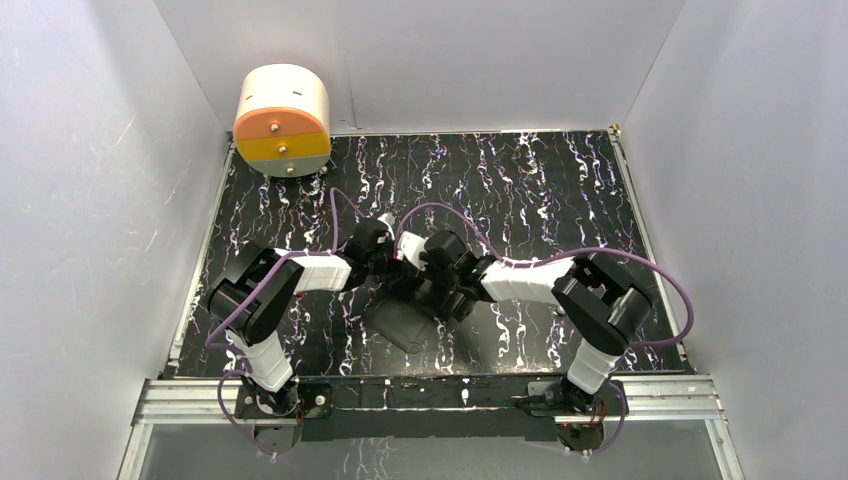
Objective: Fold the paper box
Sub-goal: Fold the paper box at the center of the board.
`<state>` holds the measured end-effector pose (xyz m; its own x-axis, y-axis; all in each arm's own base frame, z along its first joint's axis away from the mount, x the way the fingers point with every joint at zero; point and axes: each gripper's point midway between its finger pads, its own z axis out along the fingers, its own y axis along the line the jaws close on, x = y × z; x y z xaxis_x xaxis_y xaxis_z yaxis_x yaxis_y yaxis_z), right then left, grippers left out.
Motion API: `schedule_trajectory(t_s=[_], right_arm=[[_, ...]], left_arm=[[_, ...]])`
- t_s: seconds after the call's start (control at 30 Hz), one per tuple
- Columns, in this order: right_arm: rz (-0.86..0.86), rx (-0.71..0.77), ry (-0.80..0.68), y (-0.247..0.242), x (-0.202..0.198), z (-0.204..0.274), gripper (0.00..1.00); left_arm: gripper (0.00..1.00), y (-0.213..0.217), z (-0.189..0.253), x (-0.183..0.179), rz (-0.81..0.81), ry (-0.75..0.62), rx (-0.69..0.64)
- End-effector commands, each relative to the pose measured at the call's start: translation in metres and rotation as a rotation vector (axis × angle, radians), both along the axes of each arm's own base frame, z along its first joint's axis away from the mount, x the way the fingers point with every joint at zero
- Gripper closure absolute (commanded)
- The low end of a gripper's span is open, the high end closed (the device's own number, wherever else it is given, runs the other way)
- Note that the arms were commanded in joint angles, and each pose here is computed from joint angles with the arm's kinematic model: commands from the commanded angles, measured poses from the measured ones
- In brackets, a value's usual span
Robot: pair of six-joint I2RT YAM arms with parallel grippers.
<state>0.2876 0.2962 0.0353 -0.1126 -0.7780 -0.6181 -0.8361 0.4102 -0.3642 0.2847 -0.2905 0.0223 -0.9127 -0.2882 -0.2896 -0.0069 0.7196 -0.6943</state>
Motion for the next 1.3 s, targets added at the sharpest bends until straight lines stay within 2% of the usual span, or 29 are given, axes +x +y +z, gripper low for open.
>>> schedule_trajectory(t_s=[0.0,0.13,0.27,0.43,0.6,0.73,1.07,1.27], right_arm=[[0.049,-0.028,-0.109,0.022,-0.012,0.003,0.96],[0.026,-0.053,-0.1,0.022,-0.018,-0.005,0.94],[0.012,-0.047,-0.102,0.019,-0.017,-0.004,0.94],[-0.01,0.002,-0.085,0.018,-0.009,0.005,0.94],[-0.023,0.045,-0.093,0.02,0.0,0.019,0.95],[-0.031,0.074,-0.104,0.022,0.006,0.033,0.97],[-0.012,0.139,-0.12,0.031,0.006,0.06,0.98],[-0.014,0.171,-0.143,0.033,0.007,0.075,0.98]], left_arm=[[0.91,0.007,-0.023,-0.008,0.016,0.023,0.065],[0.92,0.006,-0.021,-0.009,0.016,0.028,0.055],[0.91,0.008,0.0,-0.006,0.014,-0.014,0.06],[0.86,0.026,0.029,-0.007,0.043,-0.087,0.111],[0.83,0.049,0.033,-0.022,0.073,-0.088,0.154],[0.83,0.049,0.035,-0.035,0.068,-0.063,0.11],[0.92,0.029,0.027,-0.028,0.044,-0.031,0.044],[0.98,0.03,0.019,-0.027,0.043,-0.007,0.07]])
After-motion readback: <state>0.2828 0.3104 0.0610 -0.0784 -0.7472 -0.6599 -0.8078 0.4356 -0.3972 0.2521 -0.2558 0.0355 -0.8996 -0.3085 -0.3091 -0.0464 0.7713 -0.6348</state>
